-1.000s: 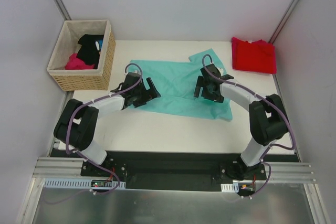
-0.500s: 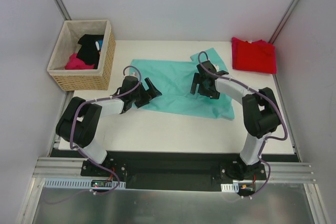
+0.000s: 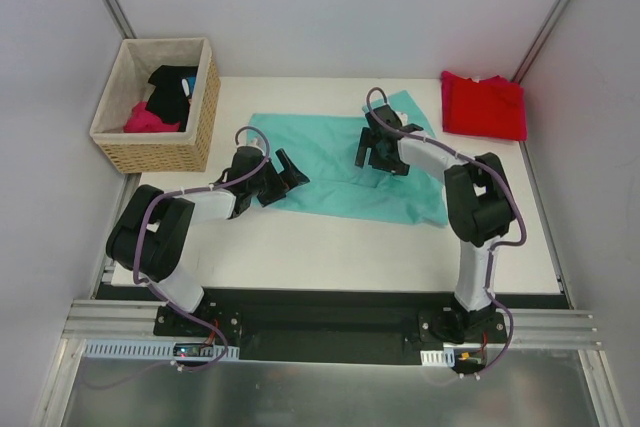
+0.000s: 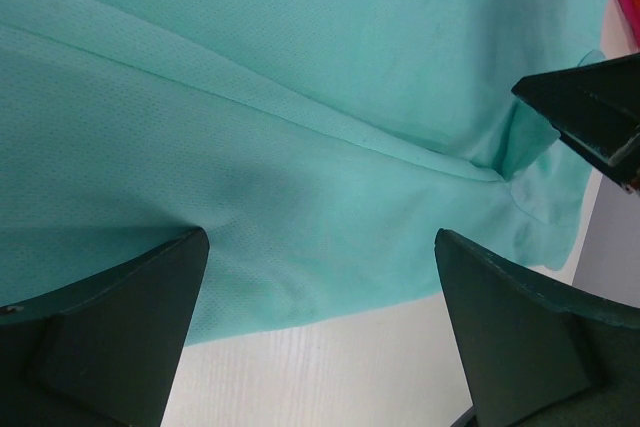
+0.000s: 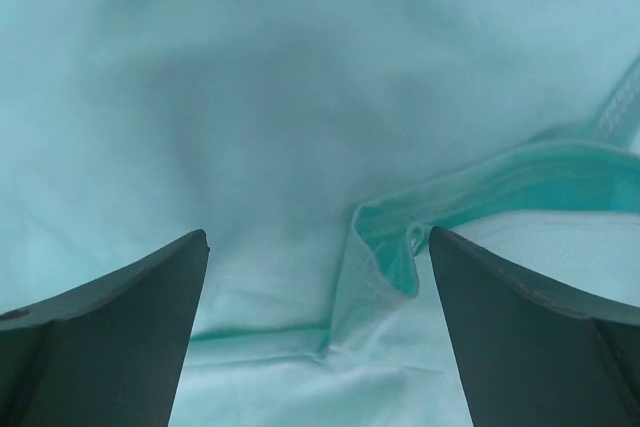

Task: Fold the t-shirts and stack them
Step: Fold the flattened tshirt in 1/3 of the way

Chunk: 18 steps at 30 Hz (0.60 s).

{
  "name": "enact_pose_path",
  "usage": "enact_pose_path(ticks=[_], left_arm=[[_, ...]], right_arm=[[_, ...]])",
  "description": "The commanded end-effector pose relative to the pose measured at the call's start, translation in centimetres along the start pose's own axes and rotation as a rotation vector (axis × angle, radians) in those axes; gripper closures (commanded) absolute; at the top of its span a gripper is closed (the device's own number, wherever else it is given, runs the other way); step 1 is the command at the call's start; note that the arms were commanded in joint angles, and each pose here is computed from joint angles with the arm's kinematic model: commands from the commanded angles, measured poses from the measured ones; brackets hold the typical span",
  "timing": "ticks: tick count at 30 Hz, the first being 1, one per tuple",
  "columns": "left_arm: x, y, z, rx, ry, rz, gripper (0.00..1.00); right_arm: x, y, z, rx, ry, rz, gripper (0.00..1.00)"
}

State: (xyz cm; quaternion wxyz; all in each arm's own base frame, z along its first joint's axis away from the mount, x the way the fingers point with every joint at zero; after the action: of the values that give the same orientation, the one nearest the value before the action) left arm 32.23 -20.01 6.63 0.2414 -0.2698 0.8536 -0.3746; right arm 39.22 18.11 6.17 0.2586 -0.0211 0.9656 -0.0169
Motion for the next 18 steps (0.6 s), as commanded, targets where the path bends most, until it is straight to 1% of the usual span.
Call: enact_pose_path(ticks=[1, 7, 8, 9, 12, 15, 18], left_arm=[[1.8, 3.0, -0.5, -0.096, 0.063, -0.018, 0.01], [1.9, 3.0, -0.7, -0.096, 0.066, -0.019, 0.01], [1.9, 2.9, -0.7, -0.094, 0.067, -0.02, 0.01], [1.9, 3.0, -0.8, -0.095, 0.065, -0.019, 0.01], [1.9, 2.8, -0.9, -0.09, 0.066, -0.022, 0.01], [1.9, 2.7, -0.9, -0.086, 0.062, -0.025, 0.01], [1.9, 2.7, -1.1, -0.084, 0.062, -0.024, 0.01]], right_arm=[[-3.9, 0.6, -0.6, 0.003, -0.104, -0.016, 0.03], [-5.4, 0.2, -1.9, 0.025, -0.154, -0.031, 0.03], [-5.9, 0.1, -3.3, 0.014, -0.183, -0.025, 0.03], [-5.2, 0.1, -3.6, 0.014, -0.181, -0.032, 0.03], [-5.2, 0.7, -6.9, -0.02, -0.227, -0.047, 0.03], [-4.0, 1.0, -8.4, -0.018, -0.215, -0.062, 0.04], [-2.7, 1.0, -8.7, -0.02, -0.206, -0.063, 0.03]])
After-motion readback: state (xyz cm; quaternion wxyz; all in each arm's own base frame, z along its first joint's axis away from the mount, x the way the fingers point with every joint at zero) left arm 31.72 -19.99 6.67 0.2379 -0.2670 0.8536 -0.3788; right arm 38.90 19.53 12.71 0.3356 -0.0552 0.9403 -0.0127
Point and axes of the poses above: each gripper's point midway between its finger pads, its own z axis out along the fingers, its own y axis along the line the jaws close on, x = y × z, the point moved 3 cm from there along -z, back along the fingers, and after that the axes turned 13 degrees about -z, right-handed, at the moved point
